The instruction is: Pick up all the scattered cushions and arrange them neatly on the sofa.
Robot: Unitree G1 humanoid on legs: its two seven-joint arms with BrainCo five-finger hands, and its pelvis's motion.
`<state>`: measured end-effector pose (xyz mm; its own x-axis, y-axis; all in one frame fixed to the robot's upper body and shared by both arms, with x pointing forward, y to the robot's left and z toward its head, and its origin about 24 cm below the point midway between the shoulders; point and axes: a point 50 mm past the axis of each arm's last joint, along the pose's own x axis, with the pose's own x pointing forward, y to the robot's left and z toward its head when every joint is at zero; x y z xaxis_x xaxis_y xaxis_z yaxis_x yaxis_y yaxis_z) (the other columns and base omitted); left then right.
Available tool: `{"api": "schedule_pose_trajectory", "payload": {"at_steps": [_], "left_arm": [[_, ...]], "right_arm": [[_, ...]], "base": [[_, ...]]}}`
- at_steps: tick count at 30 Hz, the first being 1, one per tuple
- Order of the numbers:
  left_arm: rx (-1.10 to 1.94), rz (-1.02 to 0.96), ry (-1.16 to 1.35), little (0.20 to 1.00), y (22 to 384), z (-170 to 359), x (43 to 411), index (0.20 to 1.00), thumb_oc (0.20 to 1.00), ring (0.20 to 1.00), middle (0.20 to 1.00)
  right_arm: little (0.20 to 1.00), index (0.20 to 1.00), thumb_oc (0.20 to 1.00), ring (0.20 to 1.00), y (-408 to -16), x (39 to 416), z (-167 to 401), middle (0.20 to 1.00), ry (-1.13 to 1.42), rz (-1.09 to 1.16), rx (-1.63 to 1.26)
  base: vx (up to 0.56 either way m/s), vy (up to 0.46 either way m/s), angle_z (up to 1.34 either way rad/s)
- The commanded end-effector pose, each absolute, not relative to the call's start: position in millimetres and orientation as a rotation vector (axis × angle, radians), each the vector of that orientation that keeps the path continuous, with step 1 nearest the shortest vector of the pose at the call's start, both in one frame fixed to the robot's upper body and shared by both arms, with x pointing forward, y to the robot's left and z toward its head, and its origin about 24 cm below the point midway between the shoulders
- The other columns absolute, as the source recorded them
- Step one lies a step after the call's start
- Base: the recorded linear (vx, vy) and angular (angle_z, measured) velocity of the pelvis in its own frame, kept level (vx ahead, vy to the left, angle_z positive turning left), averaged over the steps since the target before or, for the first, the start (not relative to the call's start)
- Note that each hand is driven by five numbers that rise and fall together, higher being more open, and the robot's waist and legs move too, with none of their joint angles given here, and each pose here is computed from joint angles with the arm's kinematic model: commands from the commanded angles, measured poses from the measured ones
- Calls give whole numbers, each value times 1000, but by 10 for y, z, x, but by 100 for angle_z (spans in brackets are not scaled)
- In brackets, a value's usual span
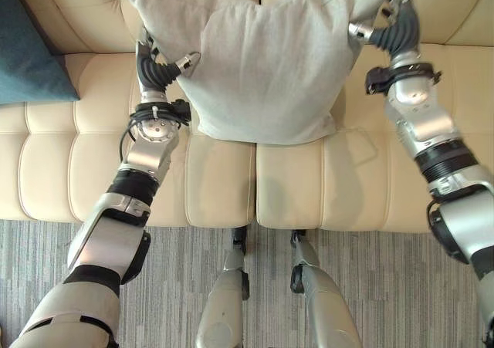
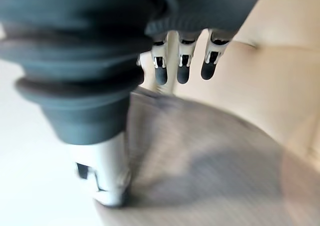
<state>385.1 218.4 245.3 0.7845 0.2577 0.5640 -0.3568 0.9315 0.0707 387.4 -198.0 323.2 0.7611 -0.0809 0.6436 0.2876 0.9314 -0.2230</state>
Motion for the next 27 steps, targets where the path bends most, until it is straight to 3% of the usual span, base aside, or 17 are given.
{"api": "schedule_pose_trajectory", "payload": {"at_steps": [1,8,13,22,27], "left_arm": [[184,359,-721,1000,2460,2678,3655,1000,1000,1000,1000],[242,384,-691,1000,2773,2484,3432,1000,1000,1000,1000],[183,312,-617,1000,2724,1887,3052,1000,1000,1000,1000],[319,361,-70,1000,3055,543,2253,1000,1000,1000,1000],[292,370,388,1000,3089,-365,1561,1000,1000,1000,1000]], "right_arm": [[1000,1000,1000,1000,-2010,3713,3515,1000,-838,-221,-228],[1000,1000,1000,1000,-2395,3547,3359,1000,-834,-263,-240],[1000,1000,1000,1000,-2532,3263,2550,1000,-725,-208,-266],[1000,1000,1000,1000,-2764,2538,1342,1000,-374,-164,-422],[1000,1000,1000,1000,-2900,2073,206,1000,151,-155,-436]], "base": [[31,18,0],[41,12,3],[55,11,0],[57,15,-13],[-38,78,-20]]}}
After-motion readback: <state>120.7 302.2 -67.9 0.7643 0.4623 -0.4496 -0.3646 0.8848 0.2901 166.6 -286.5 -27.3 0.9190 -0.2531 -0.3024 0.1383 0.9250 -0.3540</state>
